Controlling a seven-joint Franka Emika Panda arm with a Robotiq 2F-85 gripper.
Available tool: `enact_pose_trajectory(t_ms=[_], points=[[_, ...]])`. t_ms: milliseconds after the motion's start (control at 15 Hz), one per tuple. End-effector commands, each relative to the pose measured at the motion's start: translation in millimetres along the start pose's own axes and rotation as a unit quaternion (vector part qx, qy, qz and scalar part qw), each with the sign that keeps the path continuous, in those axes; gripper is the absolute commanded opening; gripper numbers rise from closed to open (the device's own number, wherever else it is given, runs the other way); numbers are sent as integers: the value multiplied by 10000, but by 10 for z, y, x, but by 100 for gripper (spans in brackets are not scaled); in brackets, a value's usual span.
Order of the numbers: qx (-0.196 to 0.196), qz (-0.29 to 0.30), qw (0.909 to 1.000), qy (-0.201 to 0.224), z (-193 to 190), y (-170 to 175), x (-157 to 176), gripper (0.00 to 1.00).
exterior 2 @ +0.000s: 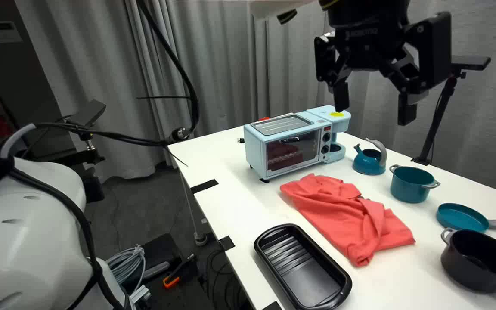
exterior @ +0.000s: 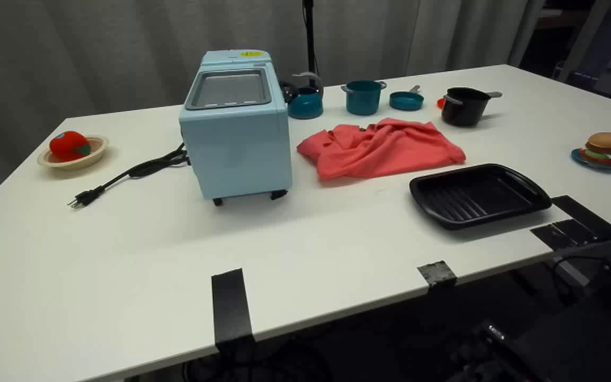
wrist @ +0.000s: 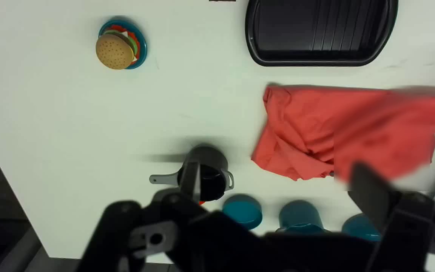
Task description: Unfold the shirt
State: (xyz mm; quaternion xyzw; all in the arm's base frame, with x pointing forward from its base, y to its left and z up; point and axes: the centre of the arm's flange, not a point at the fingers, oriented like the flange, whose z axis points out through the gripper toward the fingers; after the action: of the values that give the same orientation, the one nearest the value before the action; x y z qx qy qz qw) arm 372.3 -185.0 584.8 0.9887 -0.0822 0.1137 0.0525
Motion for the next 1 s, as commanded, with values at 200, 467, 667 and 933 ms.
enact_pose_trajectory(t_ms=[200, 467, 667, 933], points=[[0, 2, 10000, -5, 5, 1, 2, 100], [-897, -421, 9929, 651, -364, -430, 573, 100], [-1441, -771, 9798, 1156, -585, -888, 1146, 100], [-1647, -1275, 9666, 1496, -509, -1392, 1879, 100]])
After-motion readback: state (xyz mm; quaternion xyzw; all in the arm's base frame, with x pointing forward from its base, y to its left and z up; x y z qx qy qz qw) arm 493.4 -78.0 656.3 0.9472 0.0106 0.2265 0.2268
